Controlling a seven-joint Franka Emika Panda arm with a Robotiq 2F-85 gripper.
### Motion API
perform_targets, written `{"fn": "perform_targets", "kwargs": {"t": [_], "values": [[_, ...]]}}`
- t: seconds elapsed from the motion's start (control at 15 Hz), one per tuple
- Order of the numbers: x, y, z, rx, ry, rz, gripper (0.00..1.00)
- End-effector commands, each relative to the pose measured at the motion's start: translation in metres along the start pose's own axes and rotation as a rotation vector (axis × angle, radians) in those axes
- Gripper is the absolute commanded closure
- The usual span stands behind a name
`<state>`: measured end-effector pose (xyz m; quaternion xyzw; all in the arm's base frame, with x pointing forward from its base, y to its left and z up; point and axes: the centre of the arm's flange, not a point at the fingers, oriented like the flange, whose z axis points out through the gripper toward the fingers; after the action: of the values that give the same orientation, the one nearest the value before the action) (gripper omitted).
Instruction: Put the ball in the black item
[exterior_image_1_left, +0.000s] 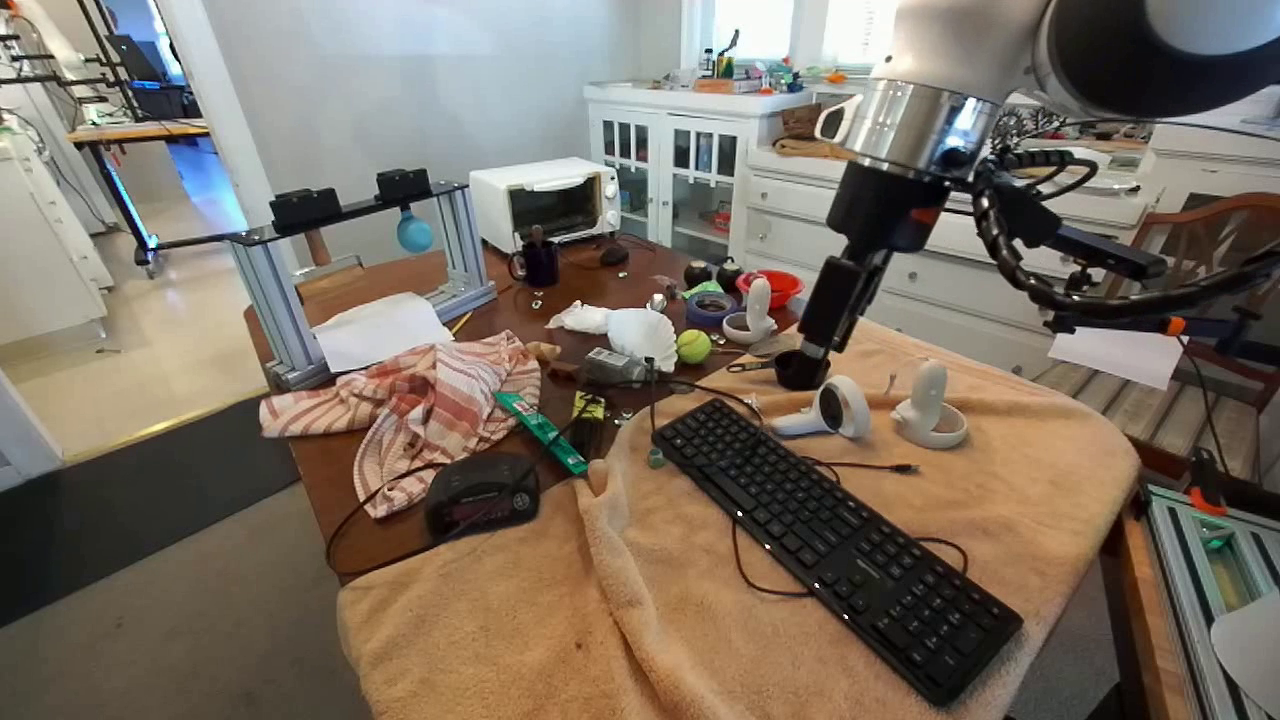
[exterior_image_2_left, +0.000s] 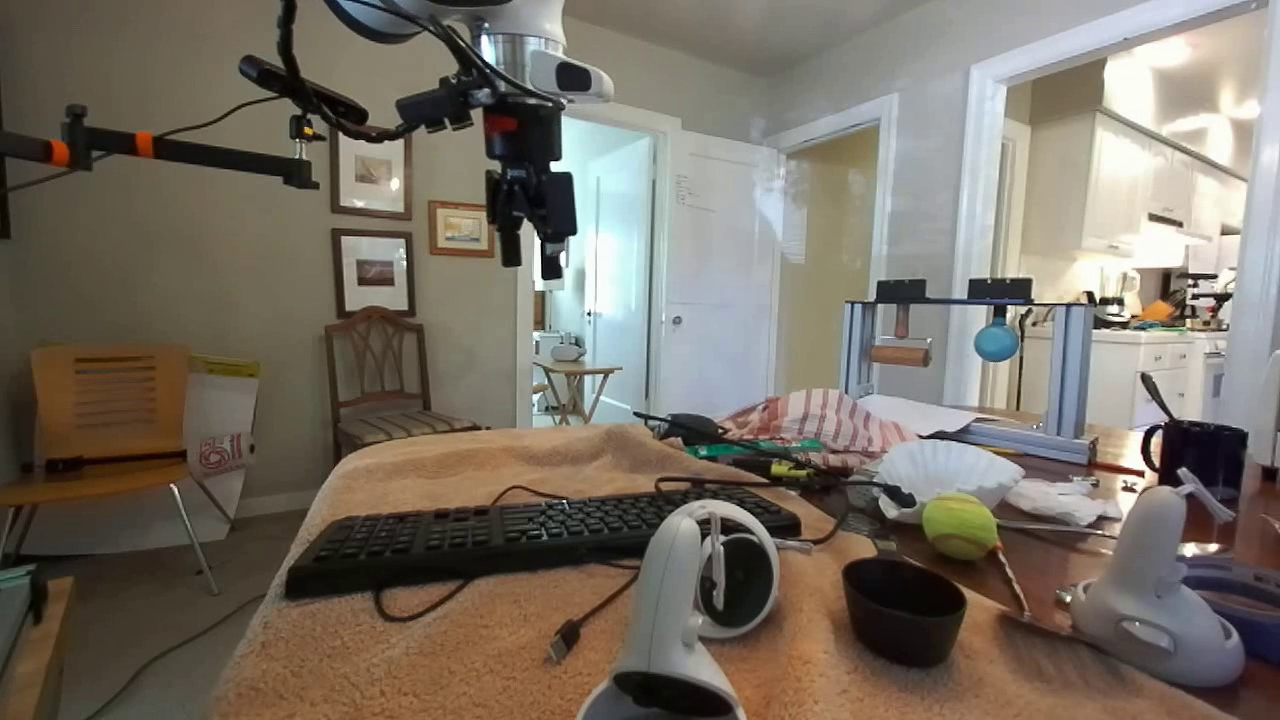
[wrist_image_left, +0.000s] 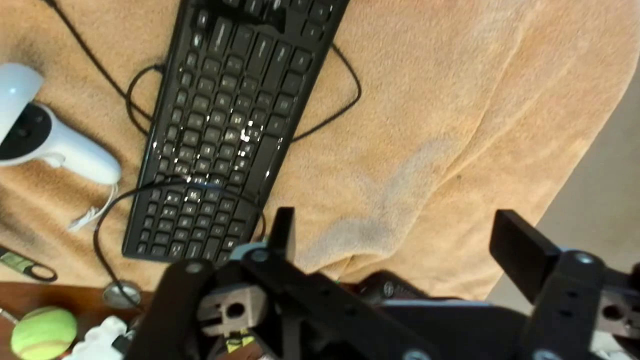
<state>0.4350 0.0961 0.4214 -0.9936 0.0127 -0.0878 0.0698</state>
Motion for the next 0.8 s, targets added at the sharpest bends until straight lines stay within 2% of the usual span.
{"fn": "perform_targets", "kwargs": {"t": [0.0, 0.27, 0.47, 0.67, 0.73], "values": [[0.056, 0.004, 0.000, -0.124, 0.118, 0.093, 0.00], [0.110, 0.041, -0.016, -0.272, 0.232, 0.204, 0.00], [0.145, 0.073, -0.026, -0.434, 0.295, 0.246, 0.00], [0.165, 0.099, -0.029, -0.605, 0.292, 0.253, 0.00], [0.139, 0.101, -0.038, -0.520, 0.315, 0.232, 0.00]]}}
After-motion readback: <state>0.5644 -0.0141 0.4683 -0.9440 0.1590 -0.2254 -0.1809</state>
